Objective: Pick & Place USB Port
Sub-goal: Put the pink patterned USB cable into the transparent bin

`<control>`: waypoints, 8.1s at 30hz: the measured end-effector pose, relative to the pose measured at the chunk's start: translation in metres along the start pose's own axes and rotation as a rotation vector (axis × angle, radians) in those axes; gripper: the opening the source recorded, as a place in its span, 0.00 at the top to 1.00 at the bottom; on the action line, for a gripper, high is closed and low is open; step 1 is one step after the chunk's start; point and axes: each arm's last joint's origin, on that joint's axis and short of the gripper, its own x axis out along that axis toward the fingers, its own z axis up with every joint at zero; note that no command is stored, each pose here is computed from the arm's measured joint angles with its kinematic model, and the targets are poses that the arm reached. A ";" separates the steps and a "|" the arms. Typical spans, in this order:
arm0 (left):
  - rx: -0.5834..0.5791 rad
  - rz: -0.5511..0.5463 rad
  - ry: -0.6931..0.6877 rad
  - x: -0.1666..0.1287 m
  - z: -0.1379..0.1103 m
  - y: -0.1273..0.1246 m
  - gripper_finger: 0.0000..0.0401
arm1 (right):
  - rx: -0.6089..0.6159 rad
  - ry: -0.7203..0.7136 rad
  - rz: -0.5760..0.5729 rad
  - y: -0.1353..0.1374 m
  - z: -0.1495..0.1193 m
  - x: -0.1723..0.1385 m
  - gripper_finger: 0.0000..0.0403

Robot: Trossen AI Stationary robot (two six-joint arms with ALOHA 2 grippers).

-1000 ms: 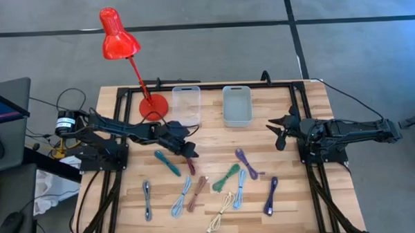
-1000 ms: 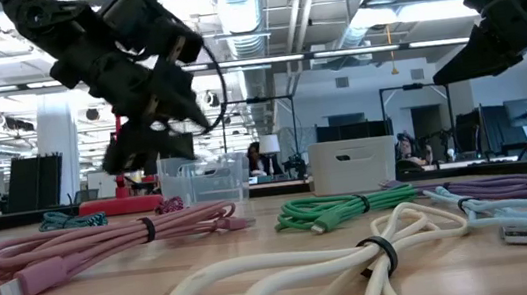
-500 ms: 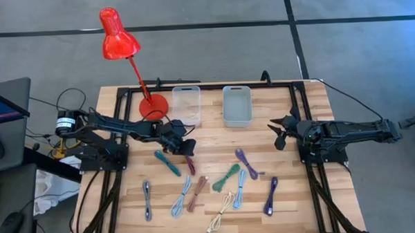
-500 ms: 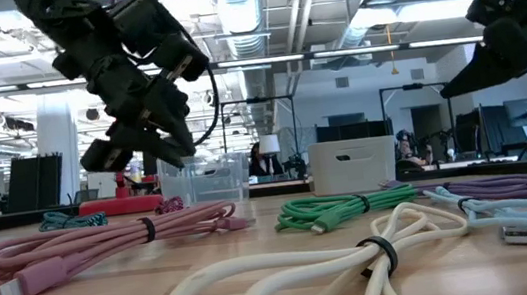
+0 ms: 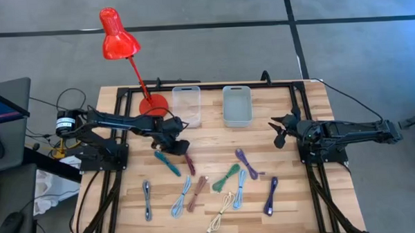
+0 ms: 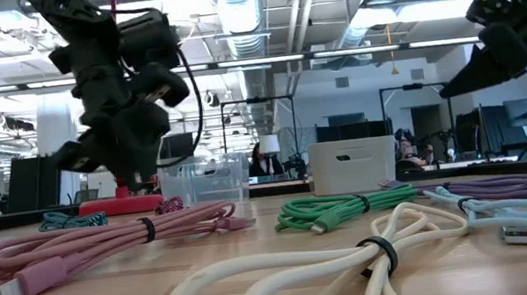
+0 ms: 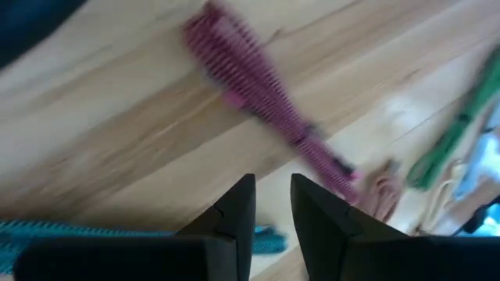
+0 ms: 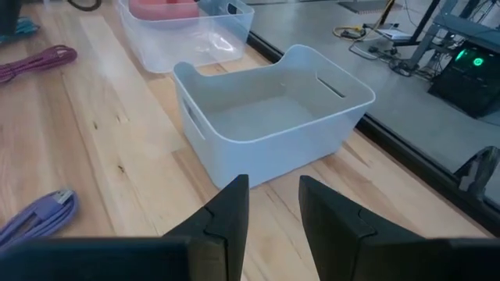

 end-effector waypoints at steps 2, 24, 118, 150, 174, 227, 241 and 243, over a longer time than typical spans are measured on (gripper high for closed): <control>0.016 -0.035 -0.043 0.000 0.003 -0.004 0.79 | 0.002 -0.003 -0.002 0.000 0.000 0.000 0.73; 0.211 -0.267 -0.238 -0.003 0.020 -0.029 0.76 | 0.002 -0.007 -0.026 -0.001 0.000 0.000 0.66; 0.865 0.099 -0.372 0.032 -0.017 0.013 0.42 | 0.035 -0.091 -0.070 -0.003 0.011 0.001 0.67; 0.551 0.075 -0.425 0.032 -0.015 0.013 0.36 | 0.034 -0.090 -0.070 -0.003 0.011 0.001 0.67; 0.569 0.026 -0.499 0.054 0.003 0.012 0.43 | 0.029 -0.084 -0.070 -0.003 0.010 0.001 0.67; 0.708 0.265 -1.040 -0.092 0.070 -0.014 0.95 | 0.026 -0.080 -0.071 -0.003 0.009 0.001 0.67; 0.633 0.293 -1.023 -0.065 0.124 0.019 0.95 | 0.026 -0.080 -0.072 -0.003 0.009 0.001 0.67; 0.623 0.291 -1.001 -0.061 0.128 0.024 0.95 | 0.026 -0.080 -0.071 -0.003 0.009 0.001 0.67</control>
